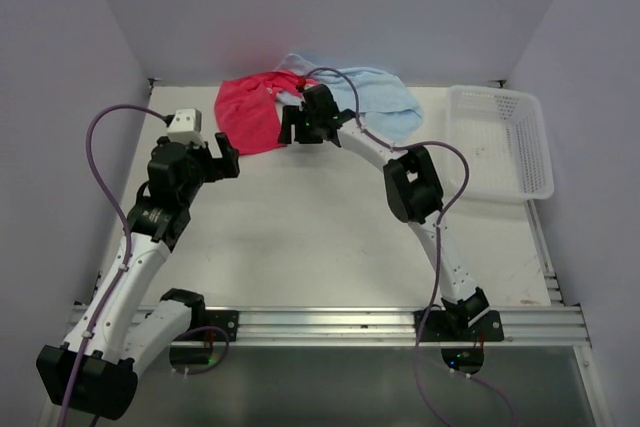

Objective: Roll the towels
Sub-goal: Move the towel to the center of the board

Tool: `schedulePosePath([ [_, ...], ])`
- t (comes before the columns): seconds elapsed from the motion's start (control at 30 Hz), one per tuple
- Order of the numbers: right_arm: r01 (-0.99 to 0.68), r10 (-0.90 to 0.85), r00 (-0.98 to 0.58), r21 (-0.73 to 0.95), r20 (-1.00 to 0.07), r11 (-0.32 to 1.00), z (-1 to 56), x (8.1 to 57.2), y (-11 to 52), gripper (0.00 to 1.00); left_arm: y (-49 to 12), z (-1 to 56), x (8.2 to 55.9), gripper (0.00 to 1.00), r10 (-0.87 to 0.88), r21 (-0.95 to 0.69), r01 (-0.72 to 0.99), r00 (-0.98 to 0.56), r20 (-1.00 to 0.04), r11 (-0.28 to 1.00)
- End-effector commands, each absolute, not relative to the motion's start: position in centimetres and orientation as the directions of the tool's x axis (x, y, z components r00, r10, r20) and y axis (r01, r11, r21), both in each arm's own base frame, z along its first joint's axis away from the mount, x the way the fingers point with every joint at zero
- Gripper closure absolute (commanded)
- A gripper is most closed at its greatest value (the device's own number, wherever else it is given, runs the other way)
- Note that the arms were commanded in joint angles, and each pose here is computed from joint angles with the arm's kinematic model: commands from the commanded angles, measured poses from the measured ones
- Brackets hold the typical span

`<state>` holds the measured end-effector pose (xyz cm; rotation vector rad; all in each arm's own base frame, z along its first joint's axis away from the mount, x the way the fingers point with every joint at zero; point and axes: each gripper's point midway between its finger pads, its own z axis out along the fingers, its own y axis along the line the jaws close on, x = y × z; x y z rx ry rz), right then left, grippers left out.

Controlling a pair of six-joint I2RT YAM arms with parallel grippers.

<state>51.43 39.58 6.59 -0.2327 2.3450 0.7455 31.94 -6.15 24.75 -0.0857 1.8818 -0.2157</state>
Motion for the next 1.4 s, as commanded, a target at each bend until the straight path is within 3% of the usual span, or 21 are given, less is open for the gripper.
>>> schedulePosePath([
  [0.0, -0.351, 0.073, -0.767, 0.513, -0.637, 0.784, 8.5, 51.7, 41.4, 0.29, -6.5, 26.1, 32.1, 0.0, -0.174, -0.198, 0.066, -0.273, -0.946, 0.978],
  [0.43, -0.332, 0.054, -0.789, 0.499, -0.611, 0.8, 4.2, 51.1, 43.0, 0.36, -6.6, 26.1, 31.9, 0.0, -0.16, -0.186, 0.069, -0.277, -0.947, 0.98],
  [0.77, -0.274, 0.066, -0.81, 0.476, -0.582, 0.835, 1.6, 51.3, 43.3, 0.51, -6.9, 26.3, 31.8, 0.0, -0.15, -0.177, 0.075, -0.277, -0.949, 0.981],
  [0.93, -0.238, 0.079, -0.816, 0.458, -0.573, 0.856, 0.8, 51.3, 42.8, 0.62, -7.0, 26.2, 31.7, 0.0, -0.14, -0.167, 0.076, -0.28, -0.95, 0.983],
  [1.2, -0.222, 0.095, -0.819, 0.464, -0.566, 0.857, 0.5, 51.5, 42.9, 0.87, -7.0, 26.4, 31.5, 0.0, -0.129, -0.155, 0.074, -0.276, -0.953, 0.985],
  [1.37, -0.28, 0.096, -0.801, 0.511, -0.591, 0.813, 3.8, 51.3, 43.9, 1.0, -7.0, 26.4, 31.5, 0.0, -0.127, -0.152, 0.07, -0.275, -0.953, 0.986],
])
